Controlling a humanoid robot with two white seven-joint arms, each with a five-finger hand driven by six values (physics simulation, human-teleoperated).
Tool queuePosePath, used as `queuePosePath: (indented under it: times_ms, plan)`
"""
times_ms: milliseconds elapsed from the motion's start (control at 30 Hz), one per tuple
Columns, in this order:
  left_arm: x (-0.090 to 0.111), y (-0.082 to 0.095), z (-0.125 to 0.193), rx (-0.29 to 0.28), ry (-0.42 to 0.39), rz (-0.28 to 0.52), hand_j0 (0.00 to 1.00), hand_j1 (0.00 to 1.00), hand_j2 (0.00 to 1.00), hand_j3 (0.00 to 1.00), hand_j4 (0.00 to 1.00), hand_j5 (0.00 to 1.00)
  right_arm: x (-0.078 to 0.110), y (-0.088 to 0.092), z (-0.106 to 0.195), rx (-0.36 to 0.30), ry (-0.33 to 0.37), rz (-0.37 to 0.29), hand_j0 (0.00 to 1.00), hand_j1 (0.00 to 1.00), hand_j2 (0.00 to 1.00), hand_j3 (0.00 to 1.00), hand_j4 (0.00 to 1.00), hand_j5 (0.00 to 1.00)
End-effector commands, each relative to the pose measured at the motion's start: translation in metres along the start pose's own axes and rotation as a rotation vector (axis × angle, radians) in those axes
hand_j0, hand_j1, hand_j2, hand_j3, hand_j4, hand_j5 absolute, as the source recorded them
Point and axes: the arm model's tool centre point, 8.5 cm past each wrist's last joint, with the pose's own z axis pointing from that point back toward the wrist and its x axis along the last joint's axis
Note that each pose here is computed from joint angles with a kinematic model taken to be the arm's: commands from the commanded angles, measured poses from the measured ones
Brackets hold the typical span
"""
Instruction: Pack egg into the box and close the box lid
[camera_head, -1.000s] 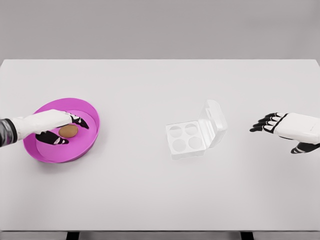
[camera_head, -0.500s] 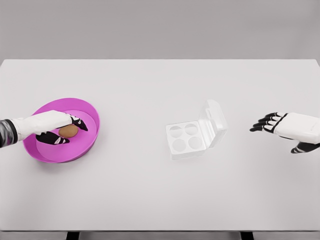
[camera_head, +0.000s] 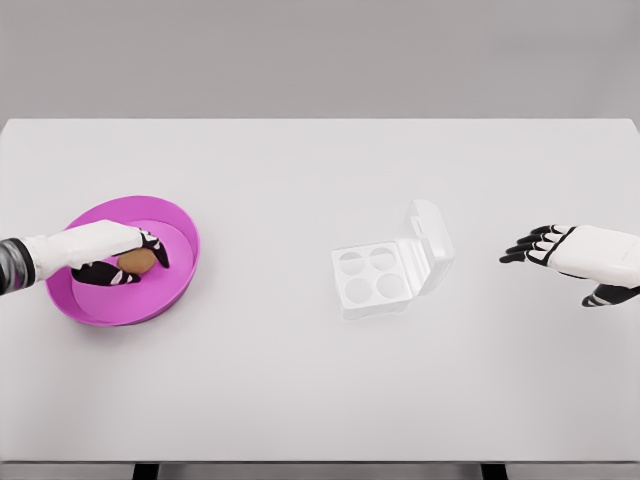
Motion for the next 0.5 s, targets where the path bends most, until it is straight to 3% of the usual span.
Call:
queuePosePath:
  times_ms: [0,467]
  plan:
    - [-0.0002,0.0002,0.0003,0.0,0.0,0.002,0.49,0.49,0.49,0.49,0.49,0.49,-0.0002,-0.0004,0.0004,-0.002,0.001,-0.004,1.0,1.0,1.0,1.0,1.0,1.0]
    - [0.0018,0.0071,0.0033,0.02,-0.009,0.002,0.44,0.44,0.44,0.44,0.44,0.44,0.0008,0.0005,0.0002,-0.001,-0.002,-0.004,1.0,1.0,1.0,1.0,1.0,1.0]
